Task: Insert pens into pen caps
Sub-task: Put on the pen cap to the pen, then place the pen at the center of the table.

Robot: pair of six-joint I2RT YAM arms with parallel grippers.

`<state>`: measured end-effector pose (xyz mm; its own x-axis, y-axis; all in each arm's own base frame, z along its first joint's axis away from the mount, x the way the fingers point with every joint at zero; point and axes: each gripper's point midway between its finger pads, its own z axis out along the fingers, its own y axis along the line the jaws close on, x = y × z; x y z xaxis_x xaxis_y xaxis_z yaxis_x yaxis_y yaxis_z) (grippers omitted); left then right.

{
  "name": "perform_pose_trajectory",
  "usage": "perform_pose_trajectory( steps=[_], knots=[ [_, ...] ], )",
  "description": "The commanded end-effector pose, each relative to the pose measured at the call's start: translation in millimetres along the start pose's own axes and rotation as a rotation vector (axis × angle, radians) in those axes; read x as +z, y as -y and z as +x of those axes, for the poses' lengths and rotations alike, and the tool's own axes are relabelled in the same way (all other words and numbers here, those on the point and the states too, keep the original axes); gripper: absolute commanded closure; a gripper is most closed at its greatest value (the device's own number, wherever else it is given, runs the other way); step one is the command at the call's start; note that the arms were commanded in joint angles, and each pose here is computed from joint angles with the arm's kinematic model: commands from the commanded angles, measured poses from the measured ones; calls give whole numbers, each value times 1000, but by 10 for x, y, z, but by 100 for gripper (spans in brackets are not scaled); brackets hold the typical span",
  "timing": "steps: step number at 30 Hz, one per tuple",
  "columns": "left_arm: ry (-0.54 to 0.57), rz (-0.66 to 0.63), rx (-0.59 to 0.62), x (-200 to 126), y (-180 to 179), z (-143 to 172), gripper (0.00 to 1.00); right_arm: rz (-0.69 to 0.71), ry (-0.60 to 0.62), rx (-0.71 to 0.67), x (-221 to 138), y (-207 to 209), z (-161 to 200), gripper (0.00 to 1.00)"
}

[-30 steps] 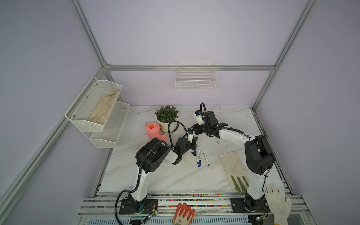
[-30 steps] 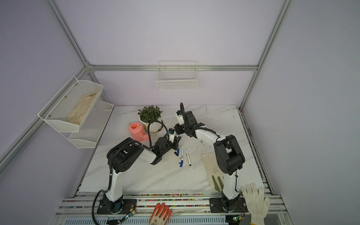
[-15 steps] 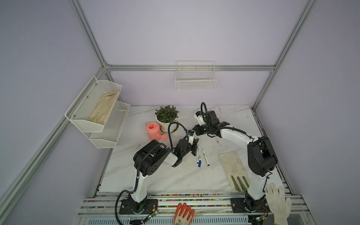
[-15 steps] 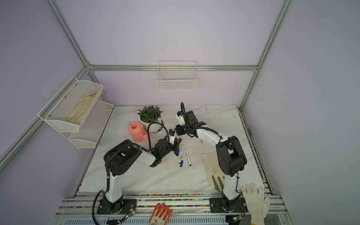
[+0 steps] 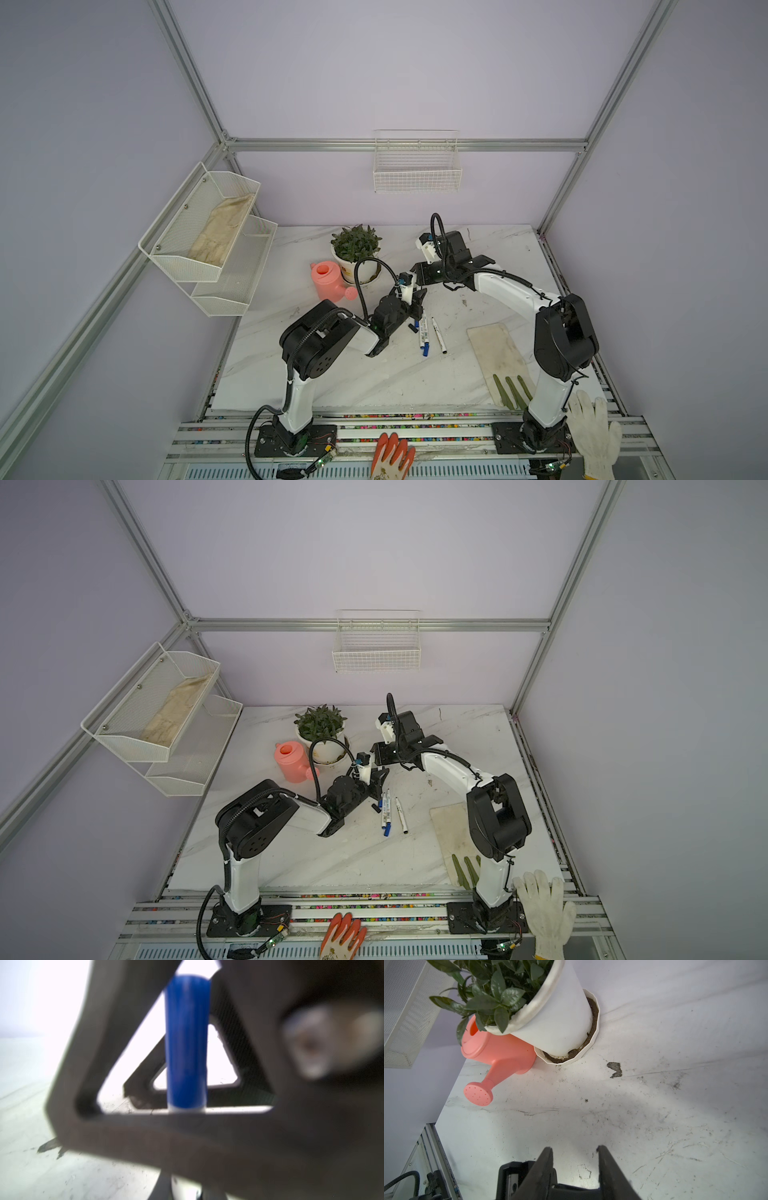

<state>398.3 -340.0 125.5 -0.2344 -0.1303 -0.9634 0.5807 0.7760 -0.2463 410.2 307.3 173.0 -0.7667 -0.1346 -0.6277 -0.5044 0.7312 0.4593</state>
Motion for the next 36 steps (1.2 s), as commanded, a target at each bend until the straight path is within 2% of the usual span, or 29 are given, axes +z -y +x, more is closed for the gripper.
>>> perform_pose_trajectory(
  steps=[1,7,14,18,22,26,30,34,36],
  knots=[
    [50,3,-21,-85,37,-109,100,-16,80,-22,-270,-151,-256,56],
    [48,-8,-23,-85,15,-90,100,-9,124,-34,-413,-196,-364,50],
    [52,-35,-61,-101,-72,-97,100,48,190,-21,-635,-114,-504,50],
    [9,-28,-72,-127,-86,-64,100,86,219,8,-737,16,-544,50],
    [-81,-53,-112,-170,-170,-4,100,97,216,34,-753,123,-522,50],
    [-217,-114,-138,-248,-280,102,100,100,198,42,-691,168,-472,51],
    [-324,-146,-117,-309,-325,142,100,102,185,47,-634,207,-439,52],
    [-510,-228,-98,-315,-467,248,100,91,177,50,-584,217,-413,53],
    [-550,-256,-86,-295,-562,261,100,90,175,50,-567,224,-404,54]
  ],
)
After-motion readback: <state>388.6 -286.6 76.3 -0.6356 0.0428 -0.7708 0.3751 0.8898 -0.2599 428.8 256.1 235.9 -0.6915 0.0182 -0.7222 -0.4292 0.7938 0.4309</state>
